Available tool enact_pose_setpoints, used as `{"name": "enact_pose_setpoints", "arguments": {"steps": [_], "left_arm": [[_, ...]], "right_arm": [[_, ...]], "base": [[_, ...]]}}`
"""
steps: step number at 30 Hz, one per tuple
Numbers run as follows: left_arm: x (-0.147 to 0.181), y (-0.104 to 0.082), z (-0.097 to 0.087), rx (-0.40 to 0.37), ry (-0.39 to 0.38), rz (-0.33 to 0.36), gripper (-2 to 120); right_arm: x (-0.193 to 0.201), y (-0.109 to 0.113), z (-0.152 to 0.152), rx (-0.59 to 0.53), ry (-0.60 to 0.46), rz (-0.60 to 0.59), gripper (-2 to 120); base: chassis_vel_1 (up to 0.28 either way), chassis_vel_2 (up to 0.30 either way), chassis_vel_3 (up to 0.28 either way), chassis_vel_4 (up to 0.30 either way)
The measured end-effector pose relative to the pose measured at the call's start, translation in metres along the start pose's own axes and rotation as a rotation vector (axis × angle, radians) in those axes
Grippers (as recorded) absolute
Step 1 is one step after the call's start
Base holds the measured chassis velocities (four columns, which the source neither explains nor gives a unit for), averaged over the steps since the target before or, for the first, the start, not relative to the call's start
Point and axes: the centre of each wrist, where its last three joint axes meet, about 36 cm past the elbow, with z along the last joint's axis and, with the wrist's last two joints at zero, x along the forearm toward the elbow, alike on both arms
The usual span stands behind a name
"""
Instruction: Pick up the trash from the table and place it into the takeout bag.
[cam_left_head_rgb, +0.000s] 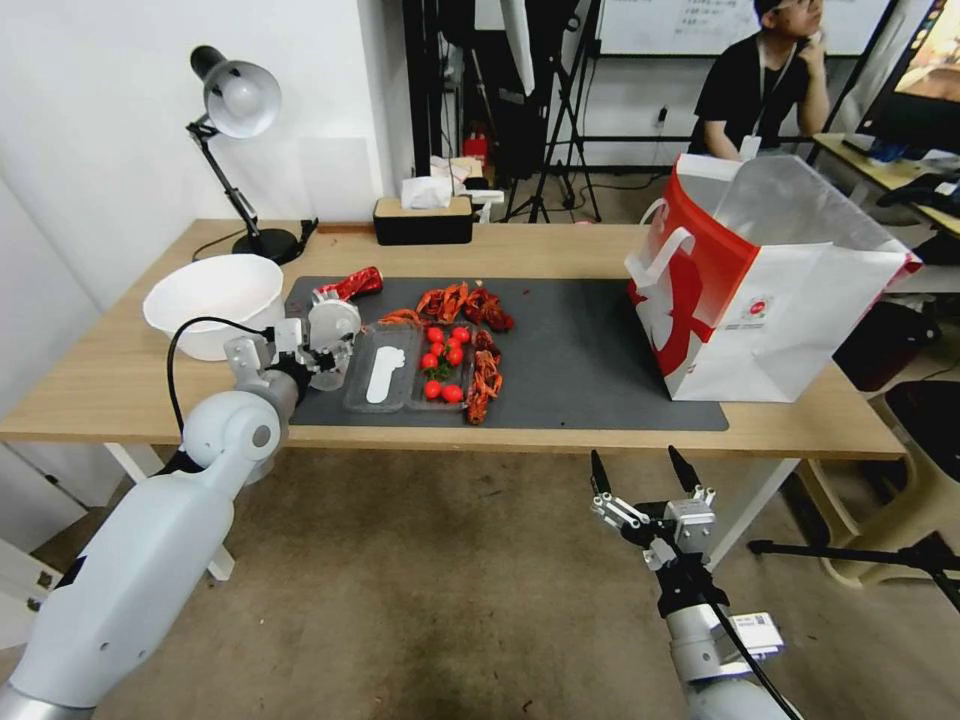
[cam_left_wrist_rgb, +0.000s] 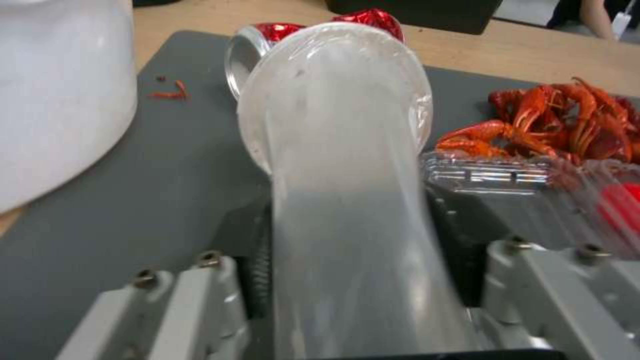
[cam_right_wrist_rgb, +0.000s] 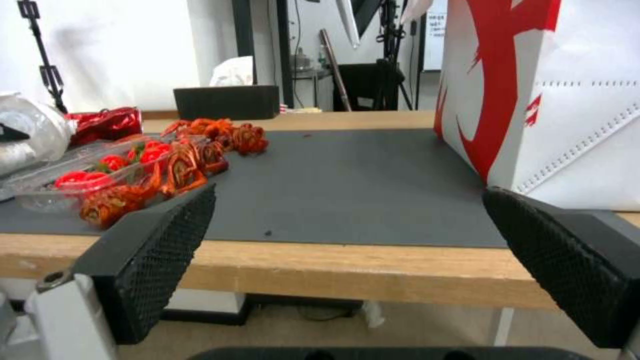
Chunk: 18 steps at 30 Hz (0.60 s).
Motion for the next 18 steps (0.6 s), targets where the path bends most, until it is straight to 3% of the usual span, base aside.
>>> {"name": "enact_pose_setpoints", "arguments": {"steps": [4, 9, 11, 12, 15, 18], "left_arm": [[0.009, -0.005, -0.007, 0.056, -0.02, 0.051, 35], [0.03, -0.018, -0.033, 0.061, -0.096, 0.131, 24], [0.042, -0.025, -0.053, 0.073, -0.139, 0.207, 18], [0.042, -0.025, -0.053, 0.073, -0.139, 0.207, 18], [0.056, -0.039, -0.079, 0.1, -0.174, 0.333, 9], [0.059, -0.047, -0.088, 0.12, -0.18, 0.39, 3]], "right_arm": [[0.0, 0.001, 0.001, -0.001, 0.0, 0.002, 100], [0.0, 0.001, 0.001, 0.001, -0.002, 0.002, 100], [0.001, 0.003, 0.0, 0.0, -0.004, 0.003, 100], [0.001, 0.003, 0.0, 0.0, -0.004, 0.003, 100], [0.003, 0.005, -0.002, -0.001, -0.009, 0.004, 100], [0.005, 0.007, -0.003, 0.0, -0.01, 0.005, 100]], "base": [[0.0, 0.0, 0.0, 0.0], [0.0, 0.0, 0.0, 0.0], [0.0, 0.0, 0.0, 0.0], [0.0, 0.0, 0.0, 0.0], [0.0, 0.0, 0.0, 0.0], [0.0, 0.0, 0.0, 0.0]]}}
